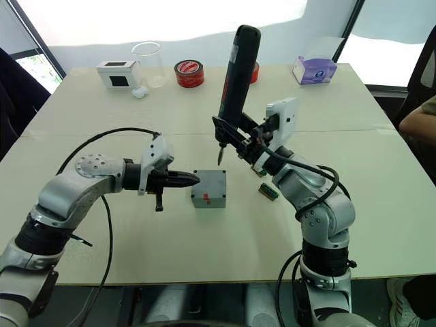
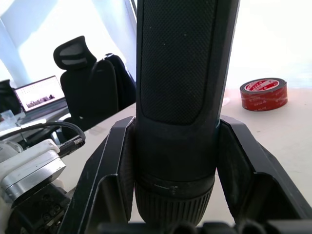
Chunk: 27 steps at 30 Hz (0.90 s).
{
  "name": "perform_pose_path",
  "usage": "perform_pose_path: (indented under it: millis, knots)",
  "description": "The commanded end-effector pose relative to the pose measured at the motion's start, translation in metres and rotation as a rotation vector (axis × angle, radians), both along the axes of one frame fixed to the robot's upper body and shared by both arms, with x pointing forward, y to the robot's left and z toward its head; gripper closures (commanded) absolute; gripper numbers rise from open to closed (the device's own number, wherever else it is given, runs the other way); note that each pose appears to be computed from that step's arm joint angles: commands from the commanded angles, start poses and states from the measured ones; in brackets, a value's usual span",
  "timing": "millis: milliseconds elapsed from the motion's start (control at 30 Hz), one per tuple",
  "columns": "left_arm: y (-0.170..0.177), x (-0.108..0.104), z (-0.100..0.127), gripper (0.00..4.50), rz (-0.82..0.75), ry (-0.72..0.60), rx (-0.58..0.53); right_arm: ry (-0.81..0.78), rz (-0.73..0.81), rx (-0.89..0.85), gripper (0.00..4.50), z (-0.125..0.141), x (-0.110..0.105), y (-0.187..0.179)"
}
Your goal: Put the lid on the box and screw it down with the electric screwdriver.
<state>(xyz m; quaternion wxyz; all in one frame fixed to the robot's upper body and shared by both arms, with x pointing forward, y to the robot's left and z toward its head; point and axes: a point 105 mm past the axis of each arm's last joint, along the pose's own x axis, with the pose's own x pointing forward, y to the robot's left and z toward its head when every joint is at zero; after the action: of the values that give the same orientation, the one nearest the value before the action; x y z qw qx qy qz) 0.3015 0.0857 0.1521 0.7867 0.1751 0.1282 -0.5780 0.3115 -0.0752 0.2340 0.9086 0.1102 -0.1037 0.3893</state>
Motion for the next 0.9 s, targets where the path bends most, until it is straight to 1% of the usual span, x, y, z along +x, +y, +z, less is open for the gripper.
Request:
perform_pose_path:
  millis: [33,200,600,733,833,900]
  knots:
    - [-0.003,0.009,0.000,4.50,0.024,-0.043,0.003,-0.114,-0.021,-0.020,2.75,0.015,-0.006,0.003]
    - [-0.008,0.013,-0.008,4.50,0.050,-0.028,-0.029,-0.119,-0.061,-0.050,2.75,0.004,0.000,0.003]
    - [-0.006,0.011,-0.011,4.50,0.046,-0.026,-0.016,-0.075,-0.103,-0.110,2.75,-0.030,0.008,-0.004]
    - [-0.006,0.010,-0.014,4.50,0.041,-0.022,0.003,-0.061,-0.089,-0.121,2.75,-0.038,0.006,-0.002]
    - [-0.006,0.007,-0.021,4.50,0.031,-0.022,0.037,-0.022,-0.087,-0.182,2.75,-0.056,0.006,-0.001]
    - [-0.005,0.007,-0.026,4.50,0.028,-0.021,0.058,0.003,-0.098,-0.198,2.75,-0.062,0.009,-0.001]
